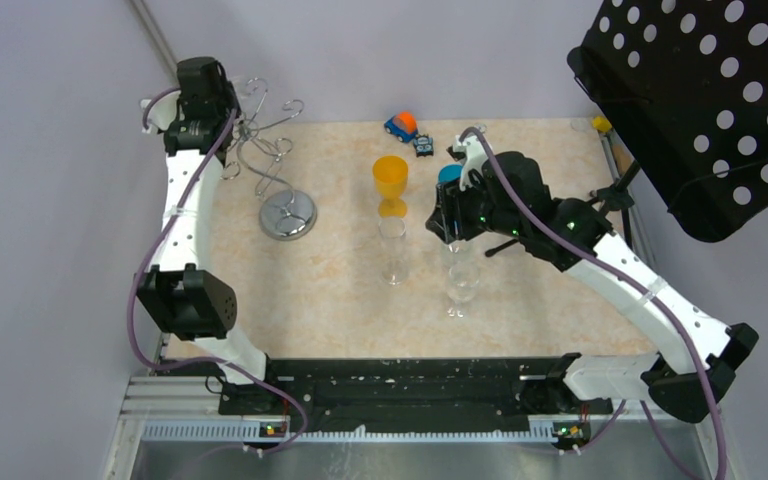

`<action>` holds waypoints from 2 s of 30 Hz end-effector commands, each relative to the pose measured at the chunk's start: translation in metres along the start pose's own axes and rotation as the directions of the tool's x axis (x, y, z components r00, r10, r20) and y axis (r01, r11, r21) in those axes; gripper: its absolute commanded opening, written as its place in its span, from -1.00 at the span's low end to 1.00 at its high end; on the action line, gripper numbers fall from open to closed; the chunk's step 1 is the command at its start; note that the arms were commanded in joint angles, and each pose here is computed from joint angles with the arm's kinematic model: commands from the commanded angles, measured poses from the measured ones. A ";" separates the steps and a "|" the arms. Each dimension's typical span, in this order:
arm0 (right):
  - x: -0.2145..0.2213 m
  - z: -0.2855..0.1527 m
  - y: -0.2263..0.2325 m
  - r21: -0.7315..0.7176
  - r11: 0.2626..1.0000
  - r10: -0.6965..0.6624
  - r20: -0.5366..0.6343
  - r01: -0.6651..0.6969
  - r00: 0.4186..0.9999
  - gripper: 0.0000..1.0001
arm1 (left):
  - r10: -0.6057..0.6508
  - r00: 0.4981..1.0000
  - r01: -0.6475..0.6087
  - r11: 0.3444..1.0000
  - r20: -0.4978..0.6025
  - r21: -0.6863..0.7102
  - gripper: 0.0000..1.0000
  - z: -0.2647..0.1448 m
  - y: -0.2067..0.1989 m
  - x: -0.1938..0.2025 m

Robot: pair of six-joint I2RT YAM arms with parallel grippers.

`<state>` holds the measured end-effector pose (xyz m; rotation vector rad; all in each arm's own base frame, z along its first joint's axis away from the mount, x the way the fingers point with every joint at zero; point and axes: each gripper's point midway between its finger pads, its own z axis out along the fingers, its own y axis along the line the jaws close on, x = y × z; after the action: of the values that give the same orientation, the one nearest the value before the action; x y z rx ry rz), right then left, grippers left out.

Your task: Take the wine glass off the wine glass rack

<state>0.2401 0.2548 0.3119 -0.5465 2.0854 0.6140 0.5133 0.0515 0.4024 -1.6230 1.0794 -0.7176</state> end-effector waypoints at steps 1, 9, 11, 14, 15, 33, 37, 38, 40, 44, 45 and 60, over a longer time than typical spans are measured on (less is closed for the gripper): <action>-0.024 0.000 0.008 -0.024 1.000 -0.010 0.073 0.012 0.997 0.01 | -0.186 0.982 0.187 0.956 -0.024 0.225 -1.00 -0.045 -0.089 -0.021; -0.024 0.003 0.011 -0.035 0.999 -0.006 0.071 0.008 0.997 0.01 | -0.194 0.981 0.189 0.964 0.007 0.185 -1.00 -0.042 -0.085 -0.025; -0.024 0.003 0.010 -0.035 0.999 -0.006 0.071 0.008 0.997 0.01 | -0.188 0.982 0.181 0.966 0.025 0.184 -1.00 -0.040 -0.084 -0.029; -0.024 0.002 0.010 -0.032 0.999 -0.006 0.075 0.008 0.997 0.01 | -0.181 0.982 0.170 0.971 0.050 0.168 -1.00 -0.030 -0.078 -0.034; -0.025 0.002 0.010 -0.033 0.999 -0.005 0.077 0.007 0.997 0.01 | -0.179 0.982 0.168 0.973 0.056 0.161 -1.00 -0.026 -0.075 -0.036; -0.028 0.006 0.010 -0.029 0.999 -0.012 0.076 0.014 0.997 0.01 | -0.098 0.991 0.084 0.984 0.086 0.154 -1.00 0.015 -0.062 -0.052; -0.029 0.007 0.011 -0.029 0.999 -0.017 0.074 0.019 0.997 0.01 | -0.067 0.996 0.054 0.973 0.052 0.223 -1.00 0.024 -0.073 -0.048; -0.029 0.007 0.011 -0.030 0.999 -0.019 0.072 0.021 0.997 0.01 | -0.053 0.997 0.039 0.968 0.049 0.249 -1.00 0.026 -0.077 -0.048; -0.029 0.008 0.010 -0.028 0.999 -0.019 0.072 0.021 0.997 0.01 | -0.029 0.998 0.014 0.958 0.051 0.286 -1.00 0.027 -0.083 -0.047; -0.030 0.007 0.010 -0.025 0.999 -0.022 0.074 0.024 0.997 0.01 | 0.032 0.998 -0.054 0.907 0.061 0.417 -1.00 0.026 -0.103 -0.045; -0.030 0.006 0.010 -0.024 0.999 -0.021 0.073 0.023 0.997 0.01 | 0.045 0.997 -0.070 0.884 0.064 0.463 -1.00 0.023 -0.110 -0.044; -0.035 0.003 0.009 -0.016 1.000 0.005 0.102 -0.003 0.995 0.19 | 0.218 0.958 0.040 0.541 -0.186 0.840 -1.00 -0.073 -0.187 0.005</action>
<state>0.2496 0.2646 0.3066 -0.5542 2.0941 0.6085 0.5597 0.0686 0.5214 -0.9111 0.9116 -0.9779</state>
